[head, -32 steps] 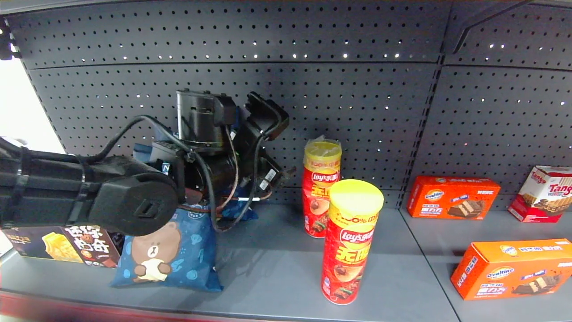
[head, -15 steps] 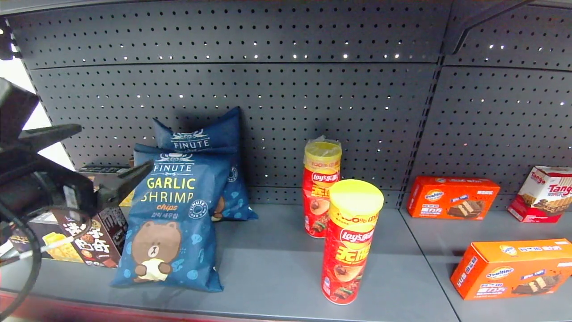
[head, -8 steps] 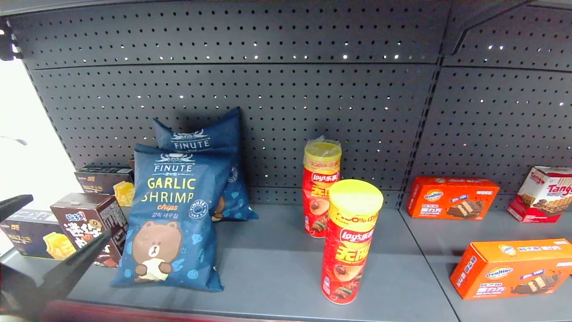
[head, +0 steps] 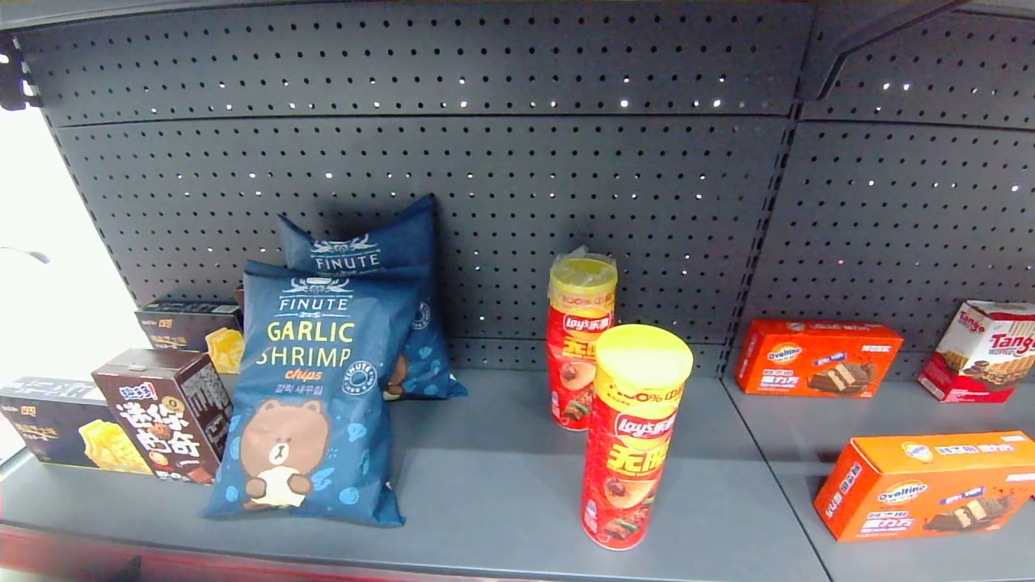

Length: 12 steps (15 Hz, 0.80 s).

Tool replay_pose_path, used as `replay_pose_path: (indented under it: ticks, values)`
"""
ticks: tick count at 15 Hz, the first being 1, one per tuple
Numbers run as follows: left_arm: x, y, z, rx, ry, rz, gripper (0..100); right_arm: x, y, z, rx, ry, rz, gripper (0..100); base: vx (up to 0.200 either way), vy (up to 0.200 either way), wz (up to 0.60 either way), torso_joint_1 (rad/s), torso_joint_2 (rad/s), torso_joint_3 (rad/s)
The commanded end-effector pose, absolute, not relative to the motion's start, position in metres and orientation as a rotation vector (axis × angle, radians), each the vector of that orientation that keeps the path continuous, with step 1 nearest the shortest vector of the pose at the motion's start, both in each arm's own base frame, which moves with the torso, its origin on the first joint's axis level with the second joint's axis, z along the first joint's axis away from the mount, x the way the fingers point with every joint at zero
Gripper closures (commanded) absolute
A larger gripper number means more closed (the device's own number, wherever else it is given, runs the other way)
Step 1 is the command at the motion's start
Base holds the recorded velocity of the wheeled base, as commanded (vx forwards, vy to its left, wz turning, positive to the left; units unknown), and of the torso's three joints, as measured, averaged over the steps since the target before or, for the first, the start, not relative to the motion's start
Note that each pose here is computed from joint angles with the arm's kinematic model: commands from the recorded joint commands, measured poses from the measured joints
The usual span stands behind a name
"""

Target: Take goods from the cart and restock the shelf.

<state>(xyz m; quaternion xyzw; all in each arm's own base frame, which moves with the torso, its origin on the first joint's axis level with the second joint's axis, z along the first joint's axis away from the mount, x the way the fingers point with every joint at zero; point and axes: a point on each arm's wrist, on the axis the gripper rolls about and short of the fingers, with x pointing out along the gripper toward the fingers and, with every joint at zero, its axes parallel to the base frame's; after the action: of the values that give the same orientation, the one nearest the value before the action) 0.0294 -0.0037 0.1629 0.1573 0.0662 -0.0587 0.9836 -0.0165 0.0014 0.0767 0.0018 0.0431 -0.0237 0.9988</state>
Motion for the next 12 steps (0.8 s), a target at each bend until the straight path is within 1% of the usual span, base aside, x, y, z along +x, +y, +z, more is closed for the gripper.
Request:
replay_pose_path:
  ticks: [1,4,8,11,12]
  values:
    - [0.007,0.001,0.155,0.305,0.091,-0.106,0,-0.016,0.001,0.077,0.004,0.087,-0.046,0,0.000,0.000,0.00,0.000,0.00,0.000]
    - [-0.007,0.004,0.146,0.306,0.103,-0.108,0,-0.023,0.000,0.075,0.000,0.006,0.023,0,0.000,0.000,0.00,0.000,0.00,0.000]
    - [-0.007,0.004,0.145,0.306,0.106,-0.107,0,-0.023,0.000,0.075,0.000,0.005,0.020,0,0.000,0.000,0.00,0.000,0.00,0.000]
    - [-0.008,0.005,0.145,0.288,0.101,-0.104,0,-0.023,0.000,0.075,0.000,0.005,0.020,0,0.000,0.000,0.00,0.000,0.00,0.000]
    - [-0.009,0.005,0.144,0.289,0.102,-0.105,0,-0.023,0.000,0.075,0.000,0.005,0.020,0,0.000,0.000,-0.60,-0.002,0.01,0.002]
